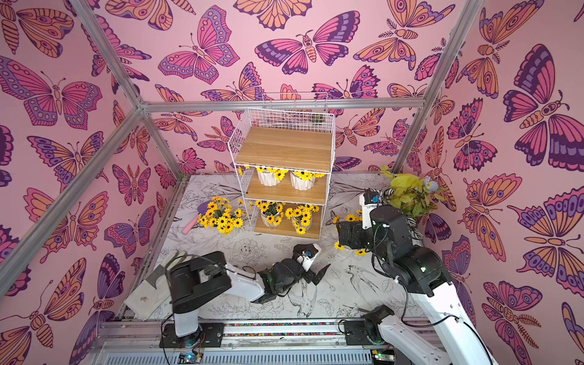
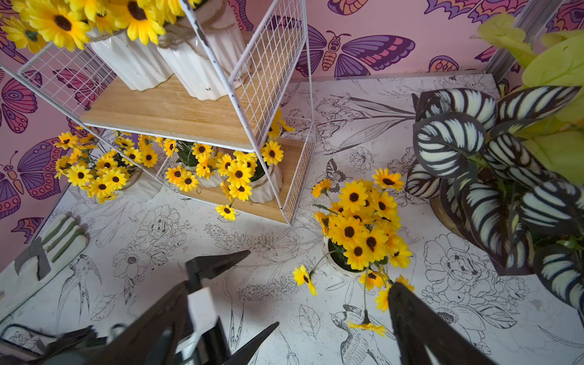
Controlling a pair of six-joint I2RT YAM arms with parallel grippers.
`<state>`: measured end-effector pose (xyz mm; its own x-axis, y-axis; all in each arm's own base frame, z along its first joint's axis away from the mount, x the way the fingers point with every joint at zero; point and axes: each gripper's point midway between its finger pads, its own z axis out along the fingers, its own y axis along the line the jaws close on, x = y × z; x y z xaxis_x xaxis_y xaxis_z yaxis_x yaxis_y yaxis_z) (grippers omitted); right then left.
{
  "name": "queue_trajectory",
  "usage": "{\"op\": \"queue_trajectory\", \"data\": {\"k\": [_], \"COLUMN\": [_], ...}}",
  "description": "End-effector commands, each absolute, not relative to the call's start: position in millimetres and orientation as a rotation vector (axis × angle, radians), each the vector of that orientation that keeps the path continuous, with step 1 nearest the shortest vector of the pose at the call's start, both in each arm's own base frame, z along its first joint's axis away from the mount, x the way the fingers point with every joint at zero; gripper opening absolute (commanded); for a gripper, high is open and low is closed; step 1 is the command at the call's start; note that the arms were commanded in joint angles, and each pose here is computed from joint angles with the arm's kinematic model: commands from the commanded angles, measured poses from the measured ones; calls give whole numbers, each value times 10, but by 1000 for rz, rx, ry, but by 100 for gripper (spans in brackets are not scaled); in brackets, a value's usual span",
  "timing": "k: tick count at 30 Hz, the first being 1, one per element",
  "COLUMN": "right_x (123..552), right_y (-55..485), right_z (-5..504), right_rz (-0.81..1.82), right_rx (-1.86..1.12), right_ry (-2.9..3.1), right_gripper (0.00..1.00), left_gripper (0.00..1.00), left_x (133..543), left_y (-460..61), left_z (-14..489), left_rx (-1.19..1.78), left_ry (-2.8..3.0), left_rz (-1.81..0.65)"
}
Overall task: Take the sunflower pots off the shelves
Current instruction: Place the sunflower pot at the center of the board, then pick up the sunflower pot from the shelf.
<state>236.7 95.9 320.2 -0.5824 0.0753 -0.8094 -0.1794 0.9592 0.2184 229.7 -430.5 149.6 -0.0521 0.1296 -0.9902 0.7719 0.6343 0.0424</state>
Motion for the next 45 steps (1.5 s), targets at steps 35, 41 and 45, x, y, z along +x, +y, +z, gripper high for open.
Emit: {"op": "queue_trajectory", "data": {"k": [35,41,45], "right_x": [2684,2684,2669], "right_y": [2211,2280,2290], "right_z": [3443,3443,3466], "right_rz": [403,406,407], "right_rx": [-521,-531,-530], "right_ry": [2002,2004,2001], "right_gripper": [99,99,99], "left_gripper": [100,100,100], "left_x": [3526,3771,3989], "left_y": [-2473,-2557,-2594], "left_z": [3094,3075,3022], "left_rx": [272,269,257], "left_ry": [1526,1539,1542], "left_rz": [-272,-286,-287]}}
